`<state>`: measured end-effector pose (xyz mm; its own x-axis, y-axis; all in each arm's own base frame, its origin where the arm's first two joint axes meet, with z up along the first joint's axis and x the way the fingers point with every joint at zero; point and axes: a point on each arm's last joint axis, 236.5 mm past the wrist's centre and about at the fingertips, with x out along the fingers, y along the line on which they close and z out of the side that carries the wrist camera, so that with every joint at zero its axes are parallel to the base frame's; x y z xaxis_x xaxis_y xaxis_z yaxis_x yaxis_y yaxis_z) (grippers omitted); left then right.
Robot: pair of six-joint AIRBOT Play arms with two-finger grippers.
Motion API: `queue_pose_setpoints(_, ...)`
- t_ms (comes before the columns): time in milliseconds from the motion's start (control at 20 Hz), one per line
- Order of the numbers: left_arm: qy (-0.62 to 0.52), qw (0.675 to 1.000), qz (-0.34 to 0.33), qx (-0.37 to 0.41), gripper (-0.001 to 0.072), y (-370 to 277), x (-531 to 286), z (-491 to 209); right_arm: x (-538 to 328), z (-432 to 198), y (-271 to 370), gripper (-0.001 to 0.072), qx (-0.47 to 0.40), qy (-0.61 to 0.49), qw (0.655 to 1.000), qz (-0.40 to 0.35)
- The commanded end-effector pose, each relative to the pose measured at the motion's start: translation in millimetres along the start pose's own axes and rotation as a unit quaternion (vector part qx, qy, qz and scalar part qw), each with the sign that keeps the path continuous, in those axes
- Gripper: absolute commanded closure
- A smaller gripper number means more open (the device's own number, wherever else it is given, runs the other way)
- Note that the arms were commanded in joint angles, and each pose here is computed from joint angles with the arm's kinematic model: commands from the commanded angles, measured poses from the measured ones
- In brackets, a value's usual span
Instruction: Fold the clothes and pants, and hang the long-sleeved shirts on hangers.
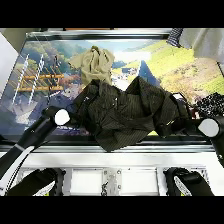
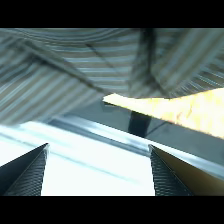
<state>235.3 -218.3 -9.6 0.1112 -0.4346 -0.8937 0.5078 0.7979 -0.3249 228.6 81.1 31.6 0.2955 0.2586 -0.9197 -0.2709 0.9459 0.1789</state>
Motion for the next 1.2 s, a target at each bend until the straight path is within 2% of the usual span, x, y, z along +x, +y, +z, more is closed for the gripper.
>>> queue_pose_setpoints(0,-0.054,0.995,-0.001,-0.081,0.0028,-1.3,-32.7,3.7,-26.9,2.7,2.8,0.0052,0.004,-0.026,1.0,-0.008)
queue_pose_setpoints(150,-0.145,0.985,-0.001,-0.096,0.0029,0.6,-76.1,40.0,-48.4,37.6,6.2,0.0079,0.032,-0.064,0.997,-0.007)
queue_pose_setpoints(200,-0.158,0.983,-0.001,-0.095,0.0028,0.1,-81.6,46.9,-45.6,47.5,4.5,0.0116,0.042,-0.061,0.997,-0.006)
queue_pose_setpoints(250,-0.162,0.982,-0.002,-0.1,0.0029,-0.1,-82.4,50.9,-39.0,55.1,2.3,0.0149,0.048,-0.051,0.998,-0.006)
queue_pose_setpoints(400,-0.136,0.983,-0.003,-0.12,0.0028,5.1,-65.2,59.2,-2.2,86.0,-9.6,0.0158,0.091,-0.024,0.996,-0.007)
queue_pose_setpoints(500,-0.115,0.985,0.0,-0.129,0.0029,11.8,-48.7,69.0,26.5,106.2,-19.2,0.0246,0.107,-0.005,0.994,-0.011)
queue_pose_setpoints(750,-0.073,0.987,0.006,-0.145,0.0028,26.4,-11.0,95.0,93.4,109.9,-36.7,0.0246,0.138,0.092,0.986,-0.026)
queue_pose_setpoints(950,-0.037,0.984,0.008,-0.172,0.0028,34.7,22.1,100.5,113.4,102.6,-45.8,0.0247,0.144,0.119,0.981,-0.044)
queue_pose_setpoints(1000,-0.032,0.983,0.009,-0.179,0.0028,35.3,29.9,101.6,115.0,101.3,-46.8,0.0269,0.136,0.122,0.982,-0.049)
queue_pose_setpoints(1050,-0.024,0.983,0.008,-0.179,0.0029,33.2,37.1,102.8,114.8,100.7,-48.4,0.0498,0.129,0.123,0.982,-0.056)
queue_pose_setpoints(1100,-0.019,0.985,0.008,-0.173,0.0028,29.5,44.0,106.9,113.6,100.8,-50.5,0.0683,0.124,0.122,0.983,-0.063)
queue_pose_setpoints(1150,-0.016,0.986,0.008,-0.167,0.0028,26.0,49.3,111.8,111.0,101.2,-51.4,0.0699,0.122,0.12,0.983,-0.065)
